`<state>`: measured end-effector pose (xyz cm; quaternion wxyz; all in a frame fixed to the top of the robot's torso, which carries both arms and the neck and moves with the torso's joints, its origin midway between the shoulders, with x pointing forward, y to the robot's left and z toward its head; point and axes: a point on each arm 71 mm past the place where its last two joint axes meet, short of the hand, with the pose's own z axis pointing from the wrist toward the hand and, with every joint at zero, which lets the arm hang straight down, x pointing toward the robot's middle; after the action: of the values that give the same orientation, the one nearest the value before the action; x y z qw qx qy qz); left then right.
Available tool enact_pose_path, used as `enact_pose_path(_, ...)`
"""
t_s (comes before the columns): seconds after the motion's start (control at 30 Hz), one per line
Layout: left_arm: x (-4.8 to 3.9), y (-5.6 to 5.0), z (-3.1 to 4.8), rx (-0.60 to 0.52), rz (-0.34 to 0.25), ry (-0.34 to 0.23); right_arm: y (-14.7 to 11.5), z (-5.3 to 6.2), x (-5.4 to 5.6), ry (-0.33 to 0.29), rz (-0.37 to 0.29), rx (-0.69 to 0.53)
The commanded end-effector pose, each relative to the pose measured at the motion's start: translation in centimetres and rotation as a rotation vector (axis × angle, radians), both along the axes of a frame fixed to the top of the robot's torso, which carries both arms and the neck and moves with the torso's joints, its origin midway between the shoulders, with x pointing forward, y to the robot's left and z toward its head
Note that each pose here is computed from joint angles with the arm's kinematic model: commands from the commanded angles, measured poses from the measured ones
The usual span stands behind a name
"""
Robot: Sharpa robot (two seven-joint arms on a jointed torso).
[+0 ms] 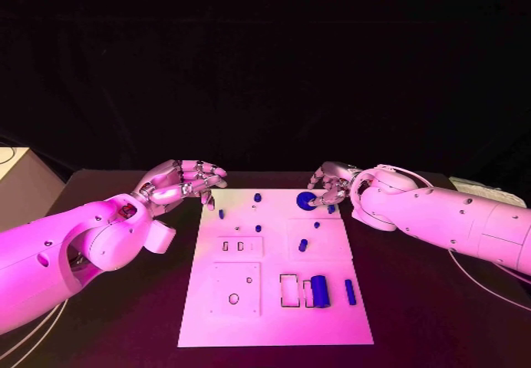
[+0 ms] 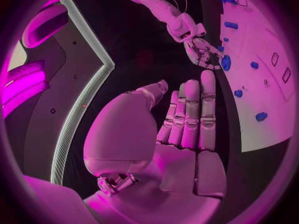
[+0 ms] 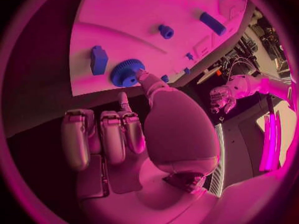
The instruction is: Assemble the parts on the task board
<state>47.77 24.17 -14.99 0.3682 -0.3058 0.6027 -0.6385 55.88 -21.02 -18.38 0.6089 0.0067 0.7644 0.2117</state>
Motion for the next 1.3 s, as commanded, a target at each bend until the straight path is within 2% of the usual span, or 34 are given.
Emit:
enact_pose_path(0.03,-0.14,-0.2,0.12,-0.007,-0.023,-0.009,0.1,-0.2,0.0,0.003,-0.003,-0.012)
enact_pose_path(0.93,-0.18,-0.2,0.15,-0.006,-0.024,-0.008,0.5,-0.8,0.2,0.020,-0.001,-0.022)
enact_pose_path(1.3,-0.20,-0.1,0.15,-0.006,-0.025,-0.007,1.2,-0.6,0.0,-0.021,0.030,-0.034)
